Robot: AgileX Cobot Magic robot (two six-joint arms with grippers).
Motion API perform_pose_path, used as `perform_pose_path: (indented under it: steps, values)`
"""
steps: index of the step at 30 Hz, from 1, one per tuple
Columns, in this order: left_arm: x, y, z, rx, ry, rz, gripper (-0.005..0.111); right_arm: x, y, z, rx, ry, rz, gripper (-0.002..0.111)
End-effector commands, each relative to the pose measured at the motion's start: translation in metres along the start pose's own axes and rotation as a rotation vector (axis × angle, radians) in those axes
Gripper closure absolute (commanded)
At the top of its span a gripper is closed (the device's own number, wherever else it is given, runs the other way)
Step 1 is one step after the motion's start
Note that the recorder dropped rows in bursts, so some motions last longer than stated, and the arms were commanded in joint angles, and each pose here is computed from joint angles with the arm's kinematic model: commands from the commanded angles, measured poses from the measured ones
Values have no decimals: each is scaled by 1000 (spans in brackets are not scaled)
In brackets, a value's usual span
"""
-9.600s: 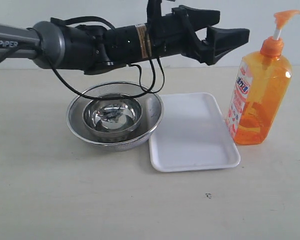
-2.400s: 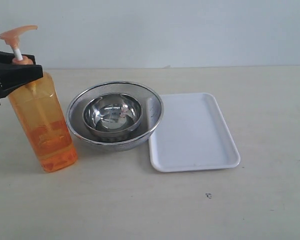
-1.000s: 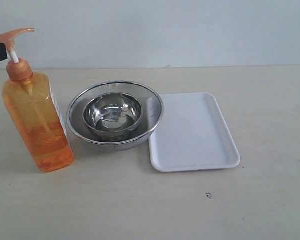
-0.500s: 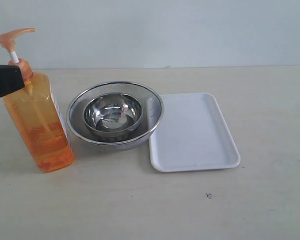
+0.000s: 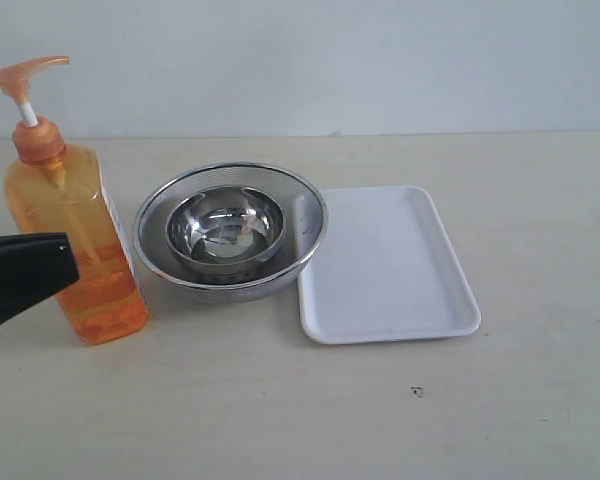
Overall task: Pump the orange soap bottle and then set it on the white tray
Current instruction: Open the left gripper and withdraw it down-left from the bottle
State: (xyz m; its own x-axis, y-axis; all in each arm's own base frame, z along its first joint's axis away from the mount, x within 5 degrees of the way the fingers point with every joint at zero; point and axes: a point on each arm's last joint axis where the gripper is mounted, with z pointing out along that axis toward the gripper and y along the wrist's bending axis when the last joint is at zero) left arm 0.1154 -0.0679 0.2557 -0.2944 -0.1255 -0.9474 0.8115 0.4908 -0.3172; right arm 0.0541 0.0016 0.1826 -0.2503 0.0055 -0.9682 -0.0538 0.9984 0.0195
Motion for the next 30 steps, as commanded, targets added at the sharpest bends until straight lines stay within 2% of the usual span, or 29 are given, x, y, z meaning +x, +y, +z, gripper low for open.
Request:
perform_pose_path:
  steps: [1, 7, 10, 16, 22, 25, 27, 30]
  values:
    - [5, -2, 0, 8, 10, 38, 102, -1, 0, 0, 4, -10, -5, 108]
    - [14, -6, -2, 28, 106, 58, 102, -1, 0, 0, 4, -10, -5, 108]
    - [11, -6, -4, -25, 113, 65, 102, -1, 0, 0, 4, -10, -5, 108]
    - [-2, -19, -9, -60, 98, -61, 102, -1, 0, 0, 4, -10, -5, 108]
    - [-3, -23, -15, -167, 102, -117, 102, -1, 0, 0, 4, -10, -5, 108]
    - [-1, -23, -19, -241, 107, -93, 102, -1, 0, 0, 4, -10, -5, 108]
    - [-2, -23, -22, -293, 68, -118, 102, -1, 0, 0, 4, -10, -5, 108]
    - [-2, -28, -26, -317, 30, -101, 102, -1, 0, 0, 4, -10, -5, 108]
